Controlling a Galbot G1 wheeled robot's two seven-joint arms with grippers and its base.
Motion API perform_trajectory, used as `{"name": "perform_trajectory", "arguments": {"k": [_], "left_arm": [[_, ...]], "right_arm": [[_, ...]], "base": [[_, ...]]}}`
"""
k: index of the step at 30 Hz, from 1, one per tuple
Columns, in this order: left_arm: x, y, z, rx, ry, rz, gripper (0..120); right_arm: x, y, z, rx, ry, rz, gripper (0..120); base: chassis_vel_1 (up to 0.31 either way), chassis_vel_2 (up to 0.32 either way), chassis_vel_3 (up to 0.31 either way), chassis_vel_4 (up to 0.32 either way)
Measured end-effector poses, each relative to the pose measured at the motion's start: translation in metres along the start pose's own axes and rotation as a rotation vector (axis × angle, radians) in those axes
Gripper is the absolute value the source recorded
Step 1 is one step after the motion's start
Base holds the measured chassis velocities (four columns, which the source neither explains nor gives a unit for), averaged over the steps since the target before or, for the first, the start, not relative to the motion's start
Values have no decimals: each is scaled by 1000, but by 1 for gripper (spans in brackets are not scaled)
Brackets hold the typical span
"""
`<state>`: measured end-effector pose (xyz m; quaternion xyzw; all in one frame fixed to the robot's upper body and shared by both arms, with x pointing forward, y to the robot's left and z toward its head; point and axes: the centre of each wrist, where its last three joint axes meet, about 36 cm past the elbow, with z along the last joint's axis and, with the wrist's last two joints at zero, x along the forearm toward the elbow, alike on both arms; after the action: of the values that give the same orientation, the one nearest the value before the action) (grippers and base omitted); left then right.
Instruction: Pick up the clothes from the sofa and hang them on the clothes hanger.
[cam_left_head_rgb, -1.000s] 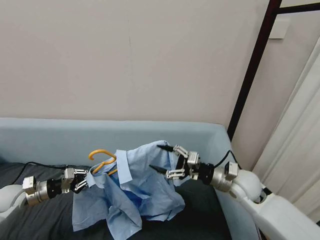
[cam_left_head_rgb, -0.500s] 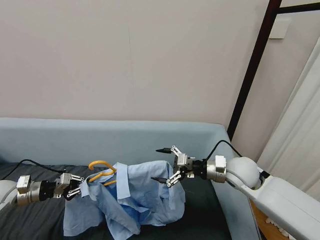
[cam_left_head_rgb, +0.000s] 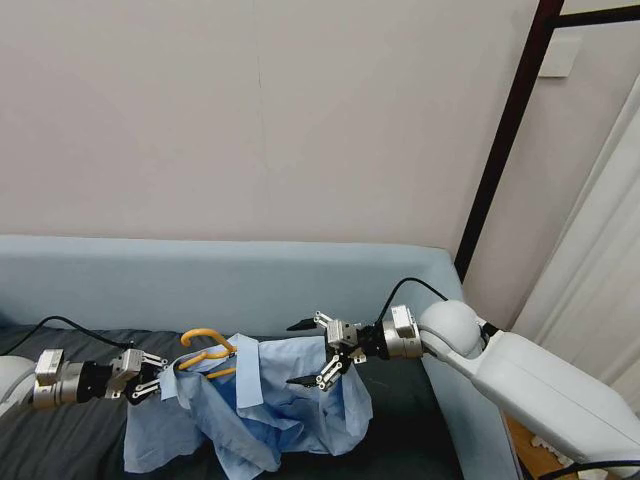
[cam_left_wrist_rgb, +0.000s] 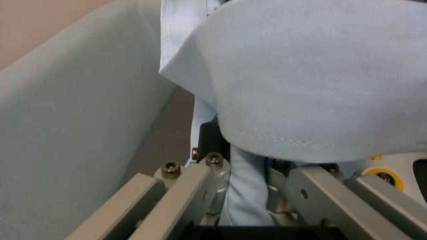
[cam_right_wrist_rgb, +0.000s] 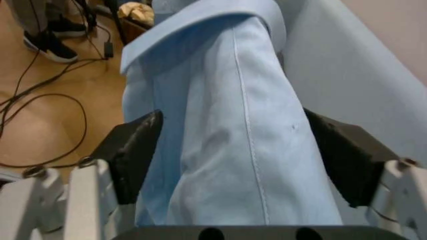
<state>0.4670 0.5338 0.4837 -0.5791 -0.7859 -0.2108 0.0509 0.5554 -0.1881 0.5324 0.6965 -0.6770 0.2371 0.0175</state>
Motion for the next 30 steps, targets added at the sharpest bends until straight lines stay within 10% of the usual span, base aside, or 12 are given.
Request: {"name": "perform_trajectory", "arguments": {"k": [19, 30], "left_arm": [[-6, 1, 6, -14, 11, 27, 1], [-3, 10, 13, -46, -86, -48, 20]], "right_arm": [[-11, -15, 5, -37, 43, -98, 8], [-7, -11, 20, -66, 3, -70, 8]], "base": [[0, 0, 0, 0], [0, 0, 0, 0]]}}
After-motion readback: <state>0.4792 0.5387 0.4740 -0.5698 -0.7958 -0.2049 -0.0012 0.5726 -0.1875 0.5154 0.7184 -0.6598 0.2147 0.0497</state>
